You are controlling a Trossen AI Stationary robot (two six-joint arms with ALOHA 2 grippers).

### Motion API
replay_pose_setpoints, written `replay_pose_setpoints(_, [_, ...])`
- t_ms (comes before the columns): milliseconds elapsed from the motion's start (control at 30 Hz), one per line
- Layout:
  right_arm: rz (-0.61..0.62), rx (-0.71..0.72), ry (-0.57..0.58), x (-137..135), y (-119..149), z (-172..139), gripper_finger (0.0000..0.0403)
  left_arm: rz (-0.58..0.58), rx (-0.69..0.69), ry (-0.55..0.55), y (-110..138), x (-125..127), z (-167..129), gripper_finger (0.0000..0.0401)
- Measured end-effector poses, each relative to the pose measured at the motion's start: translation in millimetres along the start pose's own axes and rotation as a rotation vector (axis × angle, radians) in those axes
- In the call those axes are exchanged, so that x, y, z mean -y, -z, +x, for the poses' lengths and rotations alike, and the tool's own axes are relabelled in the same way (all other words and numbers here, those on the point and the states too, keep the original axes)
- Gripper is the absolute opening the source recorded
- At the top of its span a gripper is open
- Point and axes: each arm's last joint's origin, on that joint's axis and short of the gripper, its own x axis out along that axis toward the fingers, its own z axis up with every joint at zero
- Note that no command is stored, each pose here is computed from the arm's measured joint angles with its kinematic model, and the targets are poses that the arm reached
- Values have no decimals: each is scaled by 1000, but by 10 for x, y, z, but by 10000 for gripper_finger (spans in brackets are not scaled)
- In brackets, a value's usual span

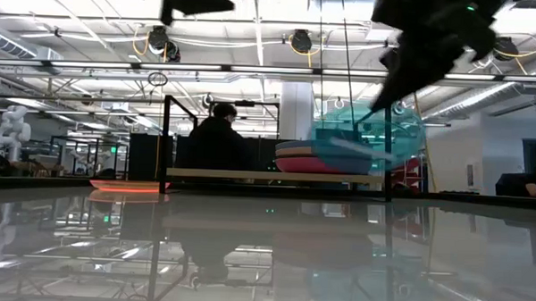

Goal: Place and stack plates onto a shelf
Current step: Put the light blue plate on the shelf

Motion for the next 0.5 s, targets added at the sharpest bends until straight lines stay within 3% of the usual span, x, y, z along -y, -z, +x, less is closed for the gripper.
replay_pose_setpoints(100, [-21,77,29,143,-163,-1,0,41,-34,-75,-26,26,-175,154])
replay_pose_setpoints(300, [-46,225,79,498,-466,-29,0,124,-67,-300,159,-19,-308,154])
replay_pose_setpoints(500, [-66,296,90,781,-751,-2,0,108,-68,-334,223,-68,-305,154])
